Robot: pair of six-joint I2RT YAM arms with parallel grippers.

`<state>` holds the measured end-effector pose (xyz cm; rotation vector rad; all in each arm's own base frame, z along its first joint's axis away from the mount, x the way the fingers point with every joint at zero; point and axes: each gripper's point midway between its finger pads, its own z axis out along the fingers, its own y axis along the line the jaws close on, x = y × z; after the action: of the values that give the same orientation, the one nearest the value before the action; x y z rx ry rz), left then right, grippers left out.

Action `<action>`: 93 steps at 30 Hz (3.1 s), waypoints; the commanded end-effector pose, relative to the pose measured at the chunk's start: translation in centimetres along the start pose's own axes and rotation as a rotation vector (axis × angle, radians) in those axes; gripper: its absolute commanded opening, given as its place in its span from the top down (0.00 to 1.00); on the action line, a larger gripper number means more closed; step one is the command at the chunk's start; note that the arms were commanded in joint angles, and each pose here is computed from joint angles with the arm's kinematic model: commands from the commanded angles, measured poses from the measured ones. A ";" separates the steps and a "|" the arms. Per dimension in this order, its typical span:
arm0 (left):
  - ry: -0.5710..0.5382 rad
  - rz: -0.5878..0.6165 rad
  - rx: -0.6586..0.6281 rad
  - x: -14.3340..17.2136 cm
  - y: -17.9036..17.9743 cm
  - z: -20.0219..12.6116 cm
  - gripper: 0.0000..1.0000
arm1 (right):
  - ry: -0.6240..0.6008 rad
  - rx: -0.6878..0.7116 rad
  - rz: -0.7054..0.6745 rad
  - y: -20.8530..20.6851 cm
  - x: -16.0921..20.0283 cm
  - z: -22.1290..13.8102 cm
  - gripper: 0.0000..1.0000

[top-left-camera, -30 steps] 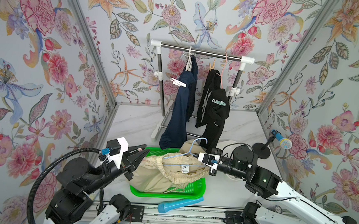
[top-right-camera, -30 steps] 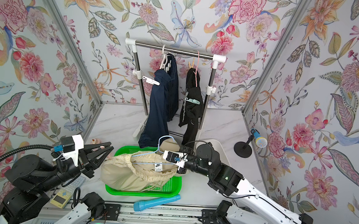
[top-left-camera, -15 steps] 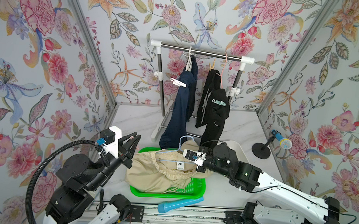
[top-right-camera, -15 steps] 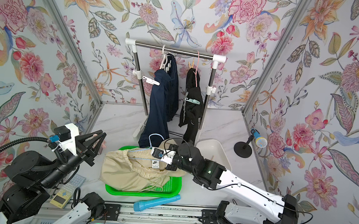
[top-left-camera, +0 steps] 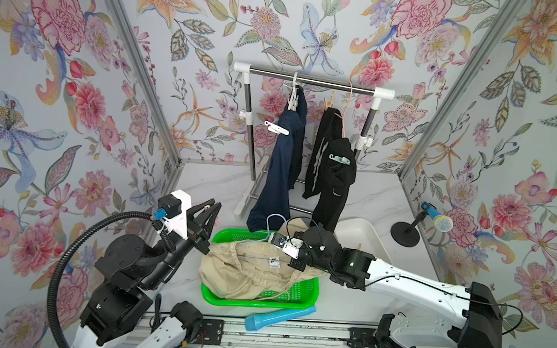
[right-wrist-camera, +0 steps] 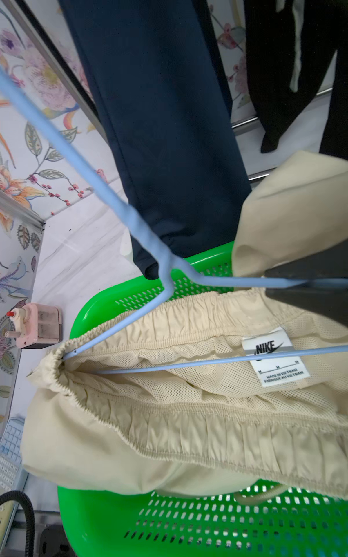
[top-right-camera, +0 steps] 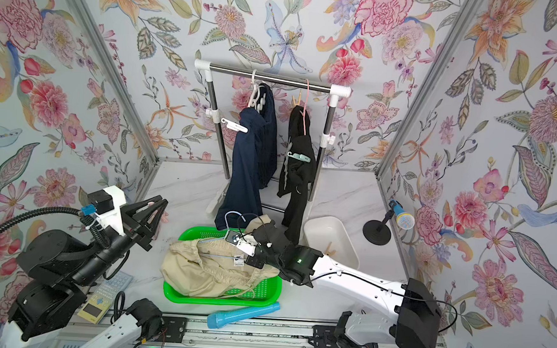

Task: Remove the clothespins securing shorts to the hanger
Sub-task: Place the hanger in the basket, then place the clothespin in the storage box.

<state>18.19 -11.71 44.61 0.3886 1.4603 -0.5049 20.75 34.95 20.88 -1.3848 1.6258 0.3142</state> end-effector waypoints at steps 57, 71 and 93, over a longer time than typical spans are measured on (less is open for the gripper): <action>0.205 -0.663 -0.030 14.5 0.0 7.3 1.00 | -0.237 0.196 0.233 0.4 -13.2 2.1 0.46; 0.252 -0.762 -0.064 16.9 0.2 6.5 1.00 | -0.239 0.353 0.236 -0.8 -13.1 3.2 0.68; 0.166 -0.869 -0.029 16.1 0.1 6.6 0.51 | -0.203 0.368 0.178 0.0 -12.0 3.9 1.00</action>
<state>24.79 -16.50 28.58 -0.2812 1.7860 -1.1269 21.47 45.50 26.66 -0.9531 1.5748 0.2180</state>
